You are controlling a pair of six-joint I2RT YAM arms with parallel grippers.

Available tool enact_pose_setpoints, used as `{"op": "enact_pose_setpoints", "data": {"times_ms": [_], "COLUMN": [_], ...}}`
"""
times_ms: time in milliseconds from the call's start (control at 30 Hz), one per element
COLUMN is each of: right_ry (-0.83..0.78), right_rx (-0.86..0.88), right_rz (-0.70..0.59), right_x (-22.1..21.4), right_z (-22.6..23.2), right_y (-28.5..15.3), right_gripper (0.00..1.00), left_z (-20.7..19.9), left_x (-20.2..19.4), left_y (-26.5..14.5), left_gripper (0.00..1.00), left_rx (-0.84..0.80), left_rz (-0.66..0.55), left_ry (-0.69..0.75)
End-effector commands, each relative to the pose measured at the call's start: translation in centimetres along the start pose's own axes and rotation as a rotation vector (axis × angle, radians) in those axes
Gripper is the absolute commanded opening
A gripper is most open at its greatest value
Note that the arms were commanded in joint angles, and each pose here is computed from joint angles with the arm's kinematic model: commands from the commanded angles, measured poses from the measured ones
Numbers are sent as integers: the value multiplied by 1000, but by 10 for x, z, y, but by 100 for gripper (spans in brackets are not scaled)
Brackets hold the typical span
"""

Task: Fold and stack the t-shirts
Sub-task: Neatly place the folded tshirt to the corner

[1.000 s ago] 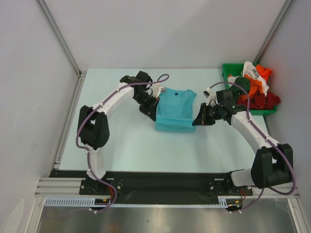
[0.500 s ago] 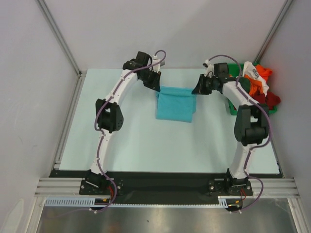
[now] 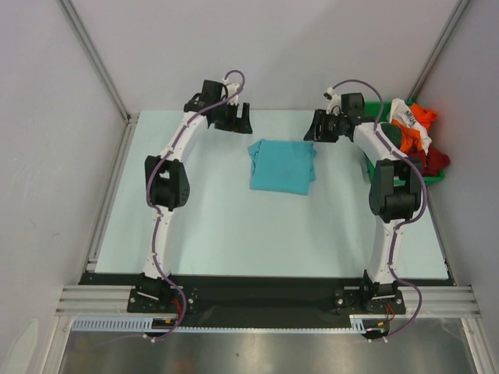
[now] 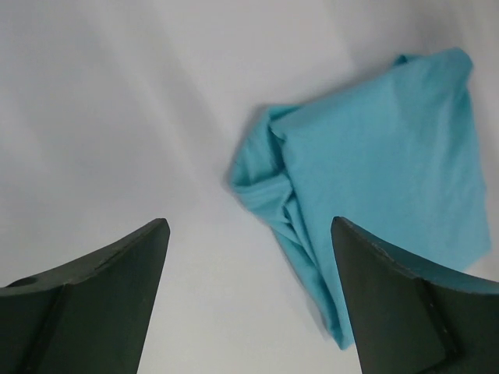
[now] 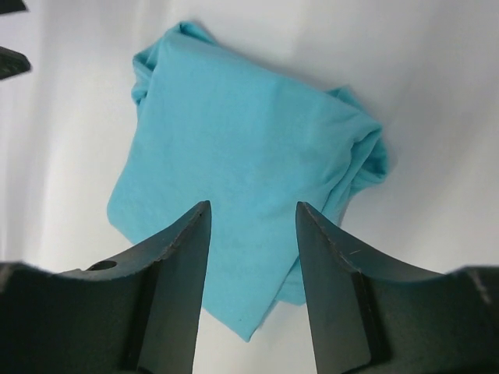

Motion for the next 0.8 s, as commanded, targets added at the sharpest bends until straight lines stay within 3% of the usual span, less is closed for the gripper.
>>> {"op": "enact_pose_setpoints", "data": {"times_ms": [0,100,567,667,767], "right_ry": [-16,29,91,96,97], "right_rx": [47,26,-26,-51,-70], "right_rz": [30,58,155,171,186], "right_x": [-13,-23,-54,-60,-66], "right_z": [11,-2,-25,-32,-37], "right_y": [-9,0,45,51,56], "right_gripper": [53,53,54,55,55], "left_z": [-25,-33,-33,-35,-40], "left_x": [-20,-46,-85,-92,-98], "left_y": [-11,-1,43,50,56], "left_gripper": [89,88,87,85,77], "left_rx": [-210,-291,-396,-414,-448], "left_rz": [56,124,190,204,214], "left_ry": [-126,-190,-320,-338,-353]}}
Point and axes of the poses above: each gripper's point midway between its finger pads, its own y axis out along the fingers, its own z axis along the line the jaws close on, x = y × z, the point moved 4 cm from there along -y, back along the fingers, and after that the axes turned 8 degrees about y, right-handed, at the moved point
